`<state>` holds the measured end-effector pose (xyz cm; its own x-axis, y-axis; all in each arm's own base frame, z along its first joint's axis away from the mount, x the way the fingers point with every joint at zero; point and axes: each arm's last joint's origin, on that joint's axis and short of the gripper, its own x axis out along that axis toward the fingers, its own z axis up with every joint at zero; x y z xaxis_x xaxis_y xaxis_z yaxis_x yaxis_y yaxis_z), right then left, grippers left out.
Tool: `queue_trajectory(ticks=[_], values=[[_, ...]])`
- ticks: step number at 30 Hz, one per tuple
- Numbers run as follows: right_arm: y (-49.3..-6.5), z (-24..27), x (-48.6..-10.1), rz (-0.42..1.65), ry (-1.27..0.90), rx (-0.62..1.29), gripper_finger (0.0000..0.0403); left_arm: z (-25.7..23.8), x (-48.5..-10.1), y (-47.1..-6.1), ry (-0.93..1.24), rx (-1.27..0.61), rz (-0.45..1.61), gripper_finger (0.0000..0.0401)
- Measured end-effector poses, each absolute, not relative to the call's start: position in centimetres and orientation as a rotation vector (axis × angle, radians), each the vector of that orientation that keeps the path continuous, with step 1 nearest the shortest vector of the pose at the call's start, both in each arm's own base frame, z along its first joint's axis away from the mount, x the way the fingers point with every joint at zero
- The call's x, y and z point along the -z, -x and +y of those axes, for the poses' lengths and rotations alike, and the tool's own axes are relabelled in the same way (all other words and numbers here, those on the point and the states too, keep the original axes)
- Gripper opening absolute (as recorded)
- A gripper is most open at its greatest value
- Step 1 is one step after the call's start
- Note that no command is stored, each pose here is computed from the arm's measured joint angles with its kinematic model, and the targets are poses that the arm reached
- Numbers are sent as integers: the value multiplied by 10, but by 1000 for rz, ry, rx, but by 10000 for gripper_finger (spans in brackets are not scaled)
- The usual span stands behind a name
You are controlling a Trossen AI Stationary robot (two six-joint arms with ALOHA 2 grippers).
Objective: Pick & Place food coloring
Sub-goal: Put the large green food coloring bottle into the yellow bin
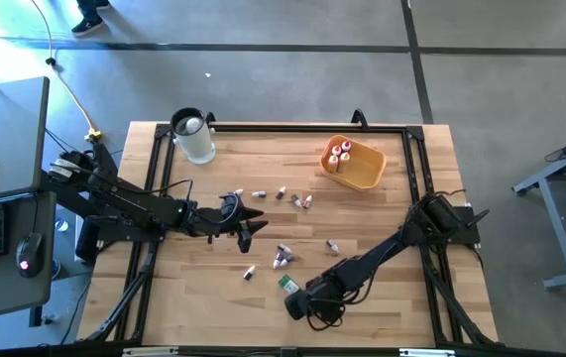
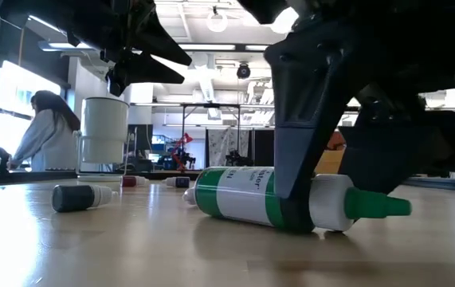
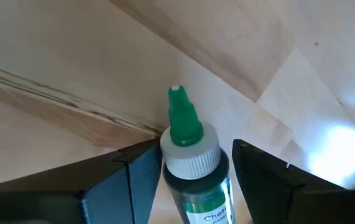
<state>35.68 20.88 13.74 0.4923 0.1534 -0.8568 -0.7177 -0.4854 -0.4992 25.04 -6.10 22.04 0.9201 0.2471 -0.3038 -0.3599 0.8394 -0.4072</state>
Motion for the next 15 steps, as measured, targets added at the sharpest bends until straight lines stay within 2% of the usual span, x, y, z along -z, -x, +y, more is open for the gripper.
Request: queue_trajectory(ticks=[15], values=[[-357, 208, -137, 426, 1730, -1214, 190, -61, -220, -250, 477, -324, 245, 172]])
